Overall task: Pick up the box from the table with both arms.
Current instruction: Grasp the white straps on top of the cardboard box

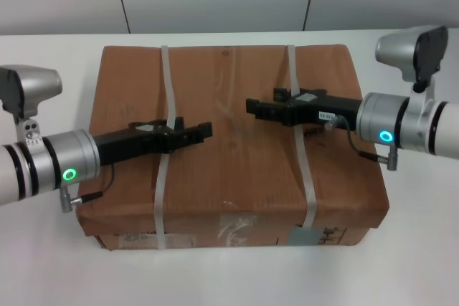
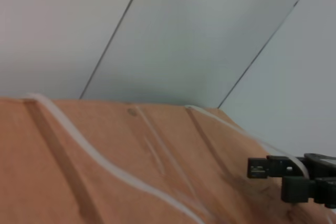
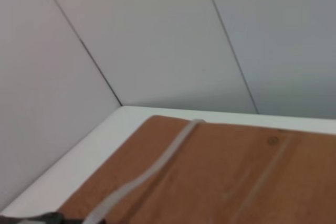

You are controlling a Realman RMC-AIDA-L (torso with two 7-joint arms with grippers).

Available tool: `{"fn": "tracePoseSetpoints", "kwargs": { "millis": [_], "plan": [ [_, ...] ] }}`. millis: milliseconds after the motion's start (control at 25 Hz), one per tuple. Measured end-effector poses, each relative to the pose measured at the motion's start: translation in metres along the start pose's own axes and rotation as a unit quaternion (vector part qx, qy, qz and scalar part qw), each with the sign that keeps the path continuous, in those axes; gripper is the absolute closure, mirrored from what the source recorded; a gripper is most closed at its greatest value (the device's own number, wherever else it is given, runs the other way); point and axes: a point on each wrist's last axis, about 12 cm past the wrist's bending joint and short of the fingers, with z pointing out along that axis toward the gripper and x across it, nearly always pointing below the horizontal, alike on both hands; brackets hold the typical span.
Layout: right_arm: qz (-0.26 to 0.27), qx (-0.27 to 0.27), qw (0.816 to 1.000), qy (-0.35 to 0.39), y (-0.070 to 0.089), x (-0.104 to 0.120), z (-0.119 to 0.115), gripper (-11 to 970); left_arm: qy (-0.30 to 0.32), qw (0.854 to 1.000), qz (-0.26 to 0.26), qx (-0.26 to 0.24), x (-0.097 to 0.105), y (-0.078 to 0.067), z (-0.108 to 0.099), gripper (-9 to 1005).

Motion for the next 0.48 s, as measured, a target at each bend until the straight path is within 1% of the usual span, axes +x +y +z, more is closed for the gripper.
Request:
{"fn": "tracePoseSetpoints", "kwargs": {
  "millis": [200,480],
  "plan": [
    [-0.01,-0.015,1.0,-0.001,0.0048,-0.0061,0.0042,138,0.013,1.0,0.003,0.011,-0.0029,-0.0041,0.0052,211],
    [-0.023,-0.03,0.999,-0.003,0.0104,-0.0098,0.008,140,0.012,1.0,0.004,0.014,-0.0055,-0.0049,0.0068,213]
  ]
}}
